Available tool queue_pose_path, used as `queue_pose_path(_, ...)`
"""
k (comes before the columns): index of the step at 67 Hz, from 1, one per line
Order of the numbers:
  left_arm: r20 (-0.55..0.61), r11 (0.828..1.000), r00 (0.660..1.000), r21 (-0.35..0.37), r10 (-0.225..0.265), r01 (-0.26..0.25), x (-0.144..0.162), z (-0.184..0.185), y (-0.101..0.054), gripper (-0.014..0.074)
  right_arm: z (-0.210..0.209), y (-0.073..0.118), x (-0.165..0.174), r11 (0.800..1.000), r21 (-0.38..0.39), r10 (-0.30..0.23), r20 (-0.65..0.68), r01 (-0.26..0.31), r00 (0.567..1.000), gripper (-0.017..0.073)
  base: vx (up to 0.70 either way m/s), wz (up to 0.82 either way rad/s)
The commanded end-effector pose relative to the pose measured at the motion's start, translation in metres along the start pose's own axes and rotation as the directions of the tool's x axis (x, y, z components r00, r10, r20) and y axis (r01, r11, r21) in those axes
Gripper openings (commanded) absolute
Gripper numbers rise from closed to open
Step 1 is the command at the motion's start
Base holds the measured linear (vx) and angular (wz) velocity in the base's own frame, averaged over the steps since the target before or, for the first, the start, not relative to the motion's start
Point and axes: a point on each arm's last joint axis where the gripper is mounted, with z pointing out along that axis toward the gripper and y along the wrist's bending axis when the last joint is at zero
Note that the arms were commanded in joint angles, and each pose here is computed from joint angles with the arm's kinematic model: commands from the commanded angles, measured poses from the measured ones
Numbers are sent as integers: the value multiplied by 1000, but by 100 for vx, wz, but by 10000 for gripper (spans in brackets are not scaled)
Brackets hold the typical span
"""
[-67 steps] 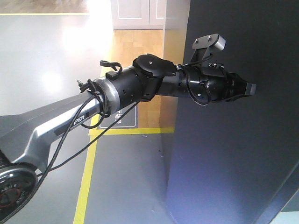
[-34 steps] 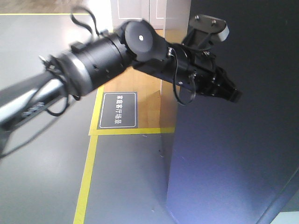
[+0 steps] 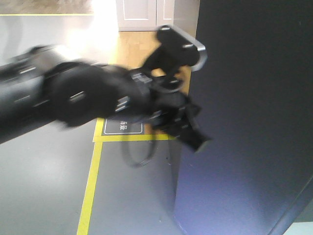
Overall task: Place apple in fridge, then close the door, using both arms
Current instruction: 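Pull the left gripper back from the closed door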
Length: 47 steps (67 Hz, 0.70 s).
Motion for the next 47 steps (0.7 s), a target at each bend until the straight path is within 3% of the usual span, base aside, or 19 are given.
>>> queue_pose_path(1,167,999,986,-37,-26,32,0,-45,-1,-6,-4,1,-10,1000,-3,-2,73,3,997,540,0,0)
queue_pose_path(15,140,989,986,-103,-90,105,43,-94,1,-6,-4,1,-10,1000,-2,-3,73,3,997,540,0,0)
queue_pose_path(30,177,961,972,-204,-152,188,89,-140,7,-6,-4,1,-10,1000,-1,-3,73,3,997,540,0,0)
queue_pose_path(47,231,952,958,-212,-171,221,136,-169,5,-6,-4,1,-10,1000,0,-8,73,8,997,539,0,0)
